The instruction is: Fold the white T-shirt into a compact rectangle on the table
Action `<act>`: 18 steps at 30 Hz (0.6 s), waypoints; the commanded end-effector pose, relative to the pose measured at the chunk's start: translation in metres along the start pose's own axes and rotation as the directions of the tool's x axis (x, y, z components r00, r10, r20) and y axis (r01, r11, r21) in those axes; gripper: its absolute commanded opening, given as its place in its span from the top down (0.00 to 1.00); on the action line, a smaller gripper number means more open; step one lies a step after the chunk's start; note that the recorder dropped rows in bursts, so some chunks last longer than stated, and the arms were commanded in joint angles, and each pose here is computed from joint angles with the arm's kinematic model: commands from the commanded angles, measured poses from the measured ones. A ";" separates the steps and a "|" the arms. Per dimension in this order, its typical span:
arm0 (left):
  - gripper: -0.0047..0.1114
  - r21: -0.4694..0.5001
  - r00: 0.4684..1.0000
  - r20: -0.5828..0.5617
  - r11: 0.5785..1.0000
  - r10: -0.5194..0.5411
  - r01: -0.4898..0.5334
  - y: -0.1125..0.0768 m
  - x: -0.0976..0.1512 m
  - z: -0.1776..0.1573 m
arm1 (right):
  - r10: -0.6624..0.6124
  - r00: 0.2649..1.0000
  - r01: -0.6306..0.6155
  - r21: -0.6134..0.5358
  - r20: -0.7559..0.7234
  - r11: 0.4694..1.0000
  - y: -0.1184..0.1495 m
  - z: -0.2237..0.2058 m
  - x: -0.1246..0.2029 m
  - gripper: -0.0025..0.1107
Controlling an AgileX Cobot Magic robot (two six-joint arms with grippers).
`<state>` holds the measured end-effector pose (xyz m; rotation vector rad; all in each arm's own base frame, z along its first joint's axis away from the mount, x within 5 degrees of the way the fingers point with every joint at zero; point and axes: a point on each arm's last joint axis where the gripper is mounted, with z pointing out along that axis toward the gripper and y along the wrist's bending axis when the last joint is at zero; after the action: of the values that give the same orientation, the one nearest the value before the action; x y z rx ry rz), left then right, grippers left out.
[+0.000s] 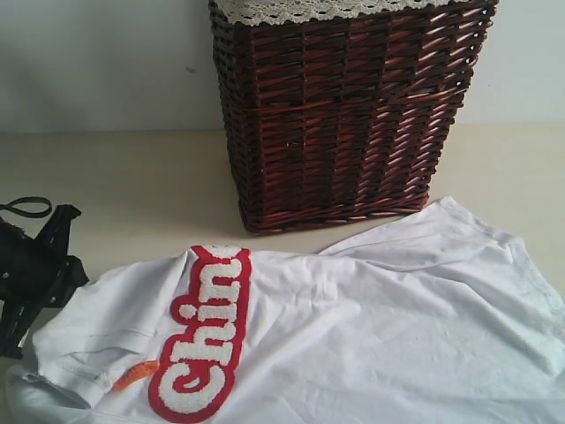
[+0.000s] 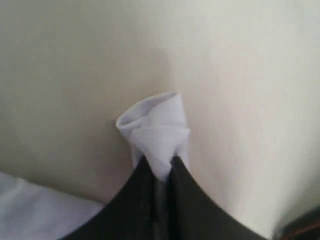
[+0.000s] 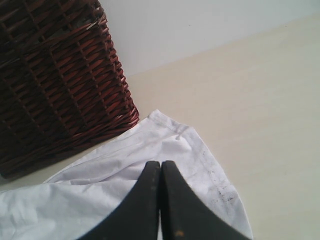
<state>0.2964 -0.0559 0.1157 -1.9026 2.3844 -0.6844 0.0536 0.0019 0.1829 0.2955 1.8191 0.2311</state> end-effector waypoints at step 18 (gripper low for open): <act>0.67 0.044 0.577 0.603 0.698 0.552 -0.714 -0.060 -0.029 -0.022 | -0.005 1.000 0.005 0.002 0.009 1.000 -0.001 0.000 0.001 0.98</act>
<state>0.3510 -0.0311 0.1482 -0.8606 2.1865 -0.3475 0.0536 0.0019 0.1829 0.2955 1.8191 0.2311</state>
